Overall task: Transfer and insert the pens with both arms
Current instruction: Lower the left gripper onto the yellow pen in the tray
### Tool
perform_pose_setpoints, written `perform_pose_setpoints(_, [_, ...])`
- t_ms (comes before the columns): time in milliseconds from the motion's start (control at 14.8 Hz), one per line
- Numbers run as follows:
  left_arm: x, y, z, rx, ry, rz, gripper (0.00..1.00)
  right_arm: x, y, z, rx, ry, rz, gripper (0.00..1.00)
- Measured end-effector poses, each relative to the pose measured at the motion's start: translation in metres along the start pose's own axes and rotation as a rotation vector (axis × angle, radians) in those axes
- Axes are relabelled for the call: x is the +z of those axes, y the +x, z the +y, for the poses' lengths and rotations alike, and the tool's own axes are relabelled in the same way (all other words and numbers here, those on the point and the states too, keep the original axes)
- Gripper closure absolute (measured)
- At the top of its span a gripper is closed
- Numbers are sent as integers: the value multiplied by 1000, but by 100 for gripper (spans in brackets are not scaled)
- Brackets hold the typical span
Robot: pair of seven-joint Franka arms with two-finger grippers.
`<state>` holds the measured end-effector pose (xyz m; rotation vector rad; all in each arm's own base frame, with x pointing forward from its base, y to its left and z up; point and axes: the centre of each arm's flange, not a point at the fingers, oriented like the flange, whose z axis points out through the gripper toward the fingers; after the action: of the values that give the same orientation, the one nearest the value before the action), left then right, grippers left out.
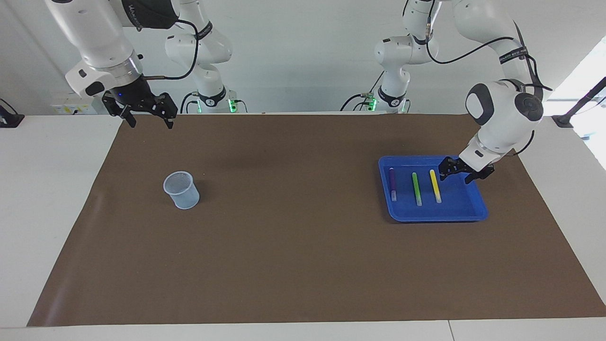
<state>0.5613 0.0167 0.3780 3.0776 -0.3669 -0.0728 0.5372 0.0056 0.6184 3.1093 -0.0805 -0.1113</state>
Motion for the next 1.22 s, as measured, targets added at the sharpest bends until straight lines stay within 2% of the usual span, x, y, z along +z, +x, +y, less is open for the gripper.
perform_pose_setpoints(676, [53, -20, 3, 9, 6, 4, 23, 0, 0, 0, 0, 0, 0, 0])
perform_pose_setpoints(1217, [63, -25, 7, 15, 2, -10, 26, 0, 0, 0, 0, 0, 0, 0])
